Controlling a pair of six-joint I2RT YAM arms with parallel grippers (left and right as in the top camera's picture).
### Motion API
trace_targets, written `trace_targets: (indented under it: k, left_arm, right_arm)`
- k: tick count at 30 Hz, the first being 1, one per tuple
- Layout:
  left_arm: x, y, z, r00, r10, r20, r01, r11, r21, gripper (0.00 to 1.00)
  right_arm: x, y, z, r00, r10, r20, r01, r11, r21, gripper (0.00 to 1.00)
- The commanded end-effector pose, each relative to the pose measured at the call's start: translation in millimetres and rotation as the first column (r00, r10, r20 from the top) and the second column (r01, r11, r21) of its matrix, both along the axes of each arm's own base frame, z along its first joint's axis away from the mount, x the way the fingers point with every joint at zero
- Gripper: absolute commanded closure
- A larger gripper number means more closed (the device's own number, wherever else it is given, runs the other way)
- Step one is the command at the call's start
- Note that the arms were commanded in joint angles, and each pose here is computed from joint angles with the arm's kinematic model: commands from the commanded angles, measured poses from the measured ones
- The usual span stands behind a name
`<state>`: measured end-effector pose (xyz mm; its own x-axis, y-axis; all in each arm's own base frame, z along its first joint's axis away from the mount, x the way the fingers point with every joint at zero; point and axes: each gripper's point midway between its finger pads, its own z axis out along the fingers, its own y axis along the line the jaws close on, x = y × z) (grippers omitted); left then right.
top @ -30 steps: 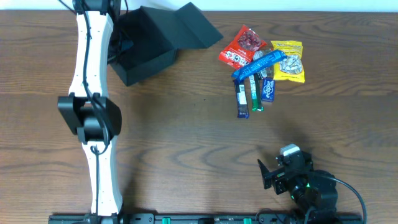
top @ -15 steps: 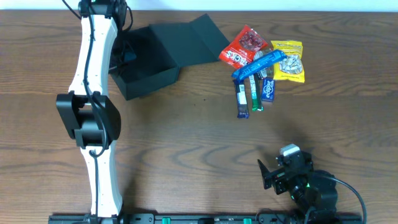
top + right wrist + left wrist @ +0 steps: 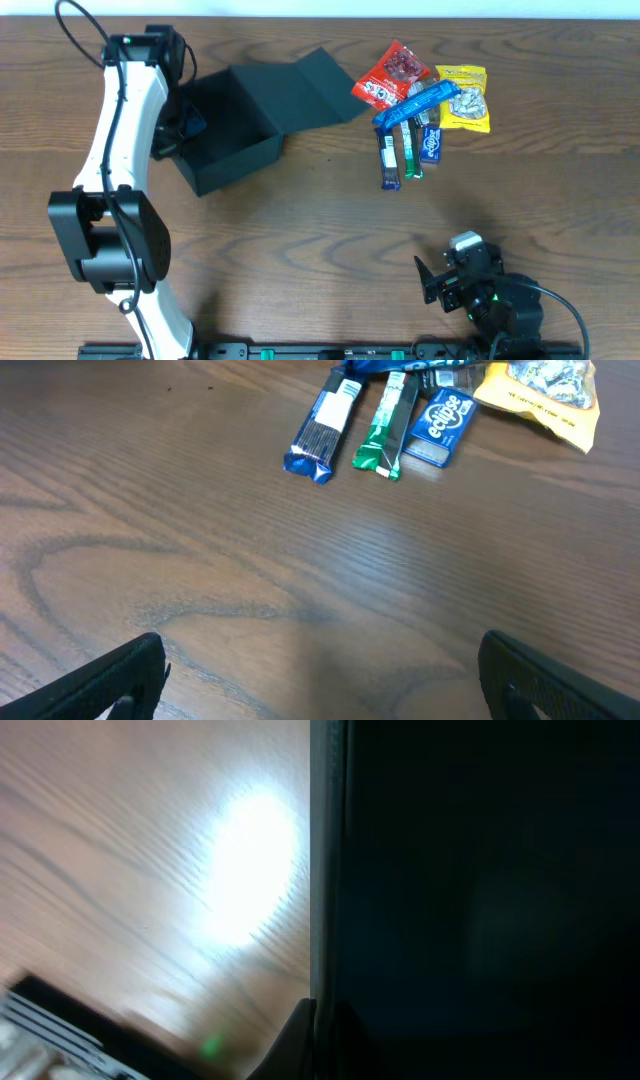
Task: Pack container
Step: 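Slide the black box with the left gripper to the table center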
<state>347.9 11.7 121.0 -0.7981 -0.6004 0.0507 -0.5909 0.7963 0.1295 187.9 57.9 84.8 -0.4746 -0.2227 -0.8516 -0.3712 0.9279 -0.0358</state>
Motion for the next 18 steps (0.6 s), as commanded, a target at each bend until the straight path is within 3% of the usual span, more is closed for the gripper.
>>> trace_targets:
  k: [1,5,12,18]
  left_arm:
    - [-12.2,-21.4,-14.0,0.988,0.153,-0.036,-0.156,0.984,-0.089,0.94]
    - [-18.5,-31.4,-34.0,0.948,0.315,-0.048,-0.319,0.94,-0.118,0.94]
    - [-25.7,-30.8,-31.7,0.846,0.531,0.043,-0.525,0.844,-0.108,0.94]
    - [-29.2,-72.7,-32.5,0.812,0.582,0.049,-0.574,0.811,-0.113,0.94]
  right_arm:
    - [0.7,-2.4,-0.8,1.0,-0.018,-0.002,0.018,1.0,0.005,0.01]
    - [0.7,-2.4,-0.8,1.0,-0.018,-0.002,0.018,1.0,0.006,0.01]
    - [0.7,-2.4,-0.8,1.0,-0.018,-0.002,0.018,1.0,0.006,0.01]
    - [0.7,-2.4,-0.8,1.0,-0.018,-0.002,0.018,1.0,0.006,0.01]
